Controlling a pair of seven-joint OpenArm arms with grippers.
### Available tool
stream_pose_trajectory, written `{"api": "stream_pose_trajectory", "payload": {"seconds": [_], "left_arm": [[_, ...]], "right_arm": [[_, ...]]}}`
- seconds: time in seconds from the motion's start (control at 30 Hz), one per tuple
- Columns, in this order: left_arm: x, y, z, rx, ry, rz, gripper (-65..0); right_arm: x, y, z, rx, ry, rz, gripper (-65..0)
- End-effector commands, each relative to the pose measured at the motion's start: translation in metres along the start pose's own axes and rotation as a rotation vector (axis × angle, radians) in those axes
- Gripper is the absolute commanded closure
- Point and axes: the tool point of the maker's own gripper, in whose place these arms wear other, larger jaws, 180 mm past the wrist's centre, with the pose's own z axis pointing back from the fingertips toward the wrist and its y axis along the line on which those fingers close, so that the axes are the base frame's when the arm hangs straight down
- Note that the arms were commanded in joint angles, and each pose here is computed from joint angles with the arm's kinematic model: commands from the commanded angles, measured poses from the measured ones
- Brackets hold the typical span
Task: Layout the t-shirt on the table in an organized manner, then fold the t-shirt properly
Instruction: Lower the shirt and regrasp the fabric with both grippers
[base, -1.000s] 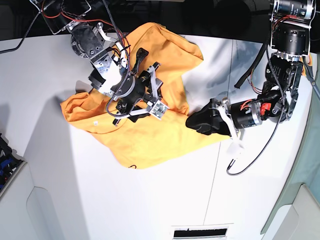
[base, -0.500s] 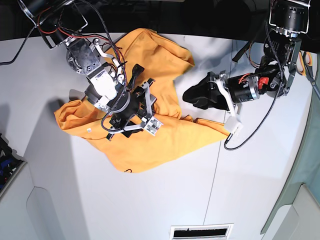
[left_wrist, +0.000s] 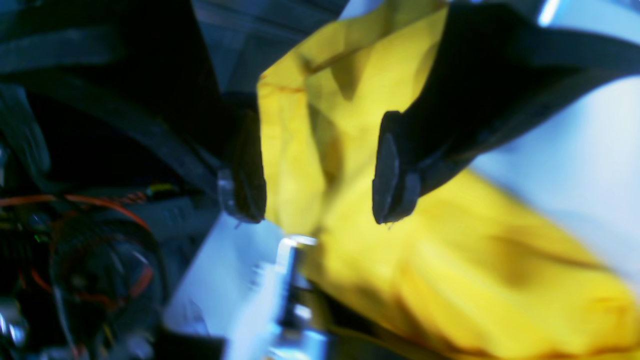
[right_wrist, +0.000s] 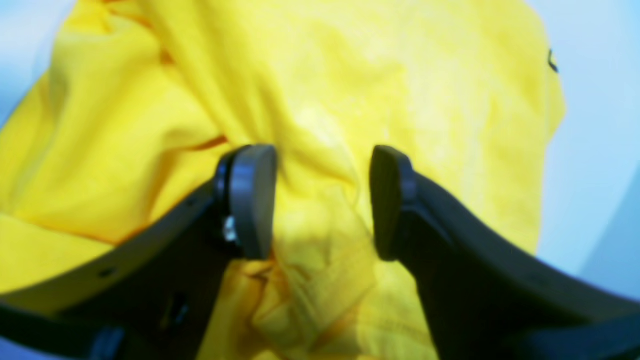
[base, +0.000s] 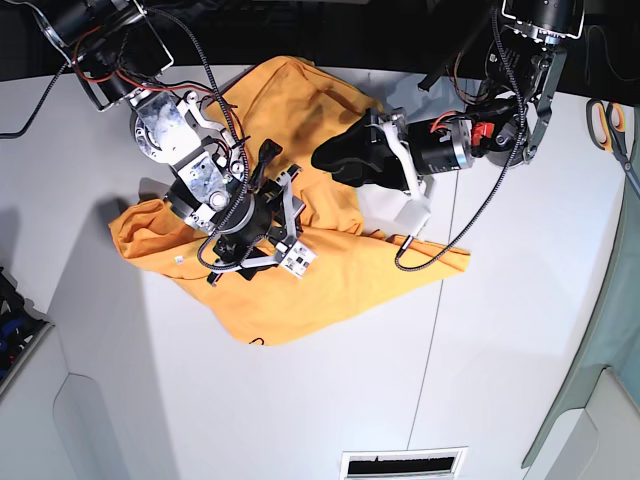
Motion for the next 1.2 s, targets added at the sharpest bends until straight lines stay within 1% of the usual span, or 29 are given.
{"api": "stream_pose_trajectory", "payload": {"seconds": [0.0, 0.1, 0.23, 0.37, 0.5, 0.73, 1.0, 1.03, 1.17], "left_arm": [[0.01, -0.012, -0.004, -0.044, -0.031, -0.019, -37.2], [0.001, -0.032, -0.021, -0.101, 0.0, -0.022, -37.2], [-0.005, -0.06, -0.042, -0.172, 0.006, -0.025, -37.2], [-0.007, -0.07, -0.057, -0.174, 0.003, -0.059, -37.2], [-0.008, -0.069, -0.063, -0.166, -0.015, -0.044, -37.2], [-0.027, -0.059, -0.072, -0.154, 0.015, 0.033, -37.2], [-0.071, -0.034, -0.074, -0.089, 0.123, 0.096, -37.2], [-0.076, -0.032, -0.074, -0.084, 0.134, 0.106, -37.2], [-0.088, -0.026, -0.073, -0.07, 0.163, 0.128, -37.2]], "right_arm": [[0.011, -0.013, 0.001, -0.031, -0.032, -0.002, -30.3], [0.011, -0.014, 0.001, -0.032, -0.031, -0.002, -30.3], [0.016, -0.017, 0.001, -0.033, -0.042, -0.009, -30.3], [0.018, -0.015, 0.001, -0.017, -0.056, -0.033, -30.3], [0.019, -0.014, 0.001, -0.014, -0.058, -0.038, -30.3], [0.02, -0.014, 0.001, -0.014, -0.067, -0.038, -30.3], [0.021, -0.014, 0.001, -0.014, -0.07, -0.037, -30.3], [0.021, -0.014, 0.001, -0.014, -0.07, -0.037, -28.7], [0.021, -0.014, 0.001, -0.014, -0.069, -0.037, -11.8]]}}
